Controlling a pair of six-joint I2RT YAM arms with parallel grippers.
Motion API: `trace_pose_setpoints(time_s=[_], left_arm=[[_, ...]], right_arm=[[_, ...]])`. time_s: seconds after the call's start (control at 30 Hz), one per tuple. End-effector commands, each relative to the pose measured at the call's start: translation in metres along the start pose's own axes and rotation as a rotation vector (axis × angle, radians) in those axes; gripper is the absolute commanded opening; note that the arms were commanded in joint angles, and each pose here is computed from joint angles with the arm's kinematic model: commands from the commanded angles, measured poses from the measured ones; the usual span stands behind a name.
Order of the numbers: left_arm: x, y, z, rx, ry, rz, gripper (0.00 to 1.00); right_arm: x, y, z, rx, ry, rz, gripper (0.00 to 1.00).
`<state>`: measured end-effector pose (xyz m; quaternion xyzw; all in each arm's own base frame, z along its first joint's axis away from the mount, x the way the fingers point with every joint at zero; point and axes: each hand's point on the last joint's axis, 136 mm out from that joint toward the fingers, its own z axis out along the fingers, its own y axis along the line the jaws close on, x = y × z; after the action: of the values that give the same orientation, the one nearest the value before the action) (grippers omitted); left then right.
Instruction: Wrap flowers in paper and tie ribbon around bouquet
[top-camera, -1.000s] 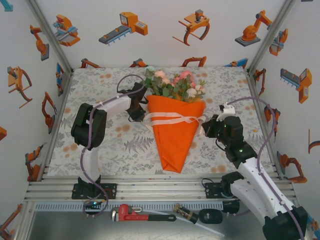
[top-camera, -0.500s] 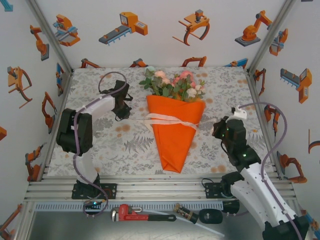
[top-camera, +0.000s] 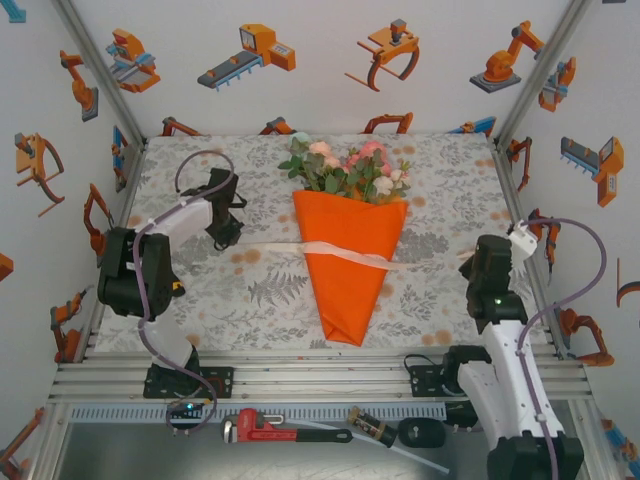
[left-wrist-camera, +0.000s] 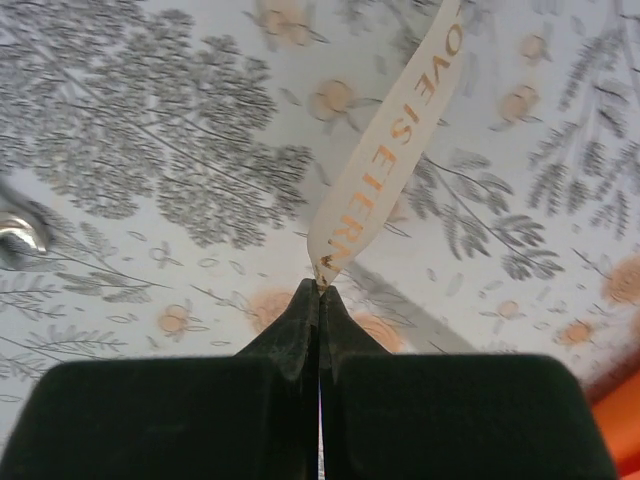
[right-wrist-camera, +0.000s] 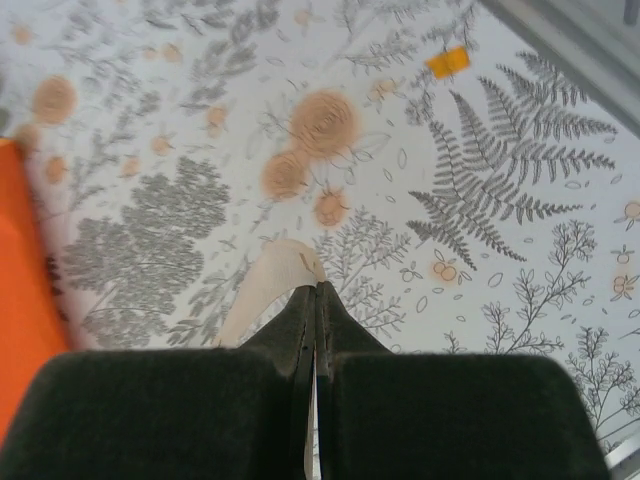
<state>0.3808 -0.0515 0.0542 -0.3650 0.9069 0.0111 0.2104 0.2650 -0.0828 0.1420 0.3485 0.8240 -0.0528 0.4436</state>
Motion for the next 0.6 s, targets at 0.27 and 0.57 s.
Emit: trace_pose_setpoints(time_s=[0.27, 0.57], left_arm=[[0.016, -0.021, -0.024, 0.156, 0.008, 0.005, 0.39], [0.061, -0.003, -0.053, 0.152, 0.058, -0.166, 0.44]], right_arm=[[0.031, 0.082, 0.033, -0.328, 0.338, 0.078, 0.45], [0.086, 0.059, -0.002, -0.107, 0.533, 0.4, 0.66]])
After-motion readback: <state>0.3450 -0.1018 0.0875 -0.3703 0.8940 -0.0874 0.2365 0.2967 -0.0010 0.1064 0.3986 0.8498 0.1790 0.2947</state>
